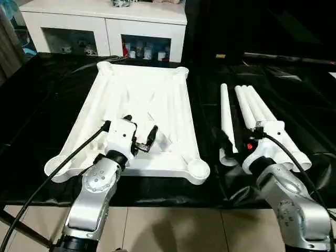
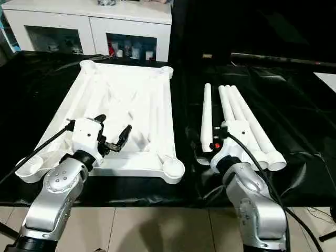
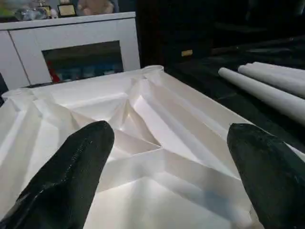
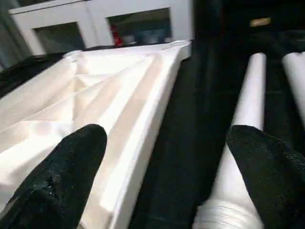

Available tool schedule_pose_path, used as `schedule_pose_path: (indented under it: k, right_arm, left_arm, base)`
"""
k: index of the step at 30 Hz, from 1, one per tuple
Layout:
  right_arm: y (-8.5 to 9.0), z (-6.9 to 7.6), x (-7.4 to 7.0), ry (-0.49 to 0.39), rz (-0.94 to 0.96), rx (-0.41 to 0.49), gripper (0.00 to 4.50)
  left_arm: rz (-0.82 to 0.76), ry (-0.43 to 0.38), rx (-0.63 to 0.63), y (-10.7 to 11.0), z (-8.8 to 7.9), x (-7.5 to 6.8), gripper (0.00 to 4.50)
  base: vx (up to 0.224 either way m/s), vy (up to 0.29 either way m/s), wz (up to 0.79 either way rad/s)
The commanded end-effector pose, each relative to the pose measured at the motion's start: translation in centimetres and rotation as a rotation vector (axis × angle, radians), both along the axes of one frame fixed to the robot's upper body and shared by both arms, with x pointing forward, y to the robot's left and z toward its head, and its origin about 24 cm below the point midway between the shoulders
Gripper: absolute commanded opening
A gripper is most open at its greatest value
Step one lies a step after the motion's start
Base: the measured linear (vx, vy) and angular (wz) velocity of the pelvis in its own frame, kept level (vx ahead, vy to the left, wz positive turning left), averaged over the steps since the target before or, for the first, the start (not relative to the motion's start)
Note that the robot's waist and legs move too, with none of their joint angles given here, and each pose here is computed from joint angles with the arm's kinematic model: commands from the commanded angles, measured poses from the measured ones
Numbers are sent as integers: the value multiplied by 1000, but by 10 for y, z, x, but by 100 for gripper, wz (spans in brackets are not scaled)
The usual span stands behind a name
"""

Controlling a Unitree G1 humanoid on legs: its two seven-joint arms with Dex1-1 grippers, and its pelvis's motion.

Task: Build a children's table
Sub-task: Move to table

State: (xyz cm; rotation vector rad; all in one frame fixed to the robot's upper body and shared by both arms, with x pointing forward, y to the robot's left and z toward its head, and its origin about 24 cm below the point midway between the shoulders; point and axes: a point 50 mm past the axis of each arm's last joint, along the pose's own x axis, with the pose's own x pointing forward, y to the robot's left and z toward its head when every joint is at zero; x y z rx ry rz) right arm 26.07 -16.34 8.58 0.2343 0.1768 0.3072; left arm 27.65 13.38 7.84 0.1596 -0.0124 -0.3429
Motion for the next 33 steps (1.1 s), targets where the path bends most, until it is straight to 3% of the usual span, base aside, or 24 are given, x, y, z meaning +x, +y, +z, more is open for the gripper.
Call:
schedule_pose_path:
  k: [1, 7, 11, 18, 24, 28, 33]
  right_arm:
    - [-2, 10, 2, -26, 27, -6, 450]
    - [-1, 12, 0, -14, 43, 17, 450]
    - [0, 14, 0, -11, 60, 47, 450]
    - [-1, 15, 0, -9, 64, 55, 450]
    - [1, 15, 1, -7, 69, 52, 450]
    - [2, 15, 1, -8, 71, 43, 450]
    - [2, 15, 2, -23, 57, -4, 450]
  left_arm:
    - [-12, 0, 14, -2, 2, -1, 439]
    - [-27, -11, 58, -3, 3, -2, 439]
    - [-54, -33, 144, -5, 5, -3, 439]
    - [17, -105, 400, 6, 11, 6, 439]
    - [20, -107, 452, 8, 13, 7, 439]
    - [14, -89, 374, 6, 14, 7, 439]
    - [-30, -15, 77, -4, 18, 4, 439]
  base:
    - [0, 0, 0]
    - [19, 0, 0]
    - [0, 0, 0]
    - [0, 0, 0]
    - [0, 0, 0]
    - [0, 0, 0]
    - [0, 0, 0]
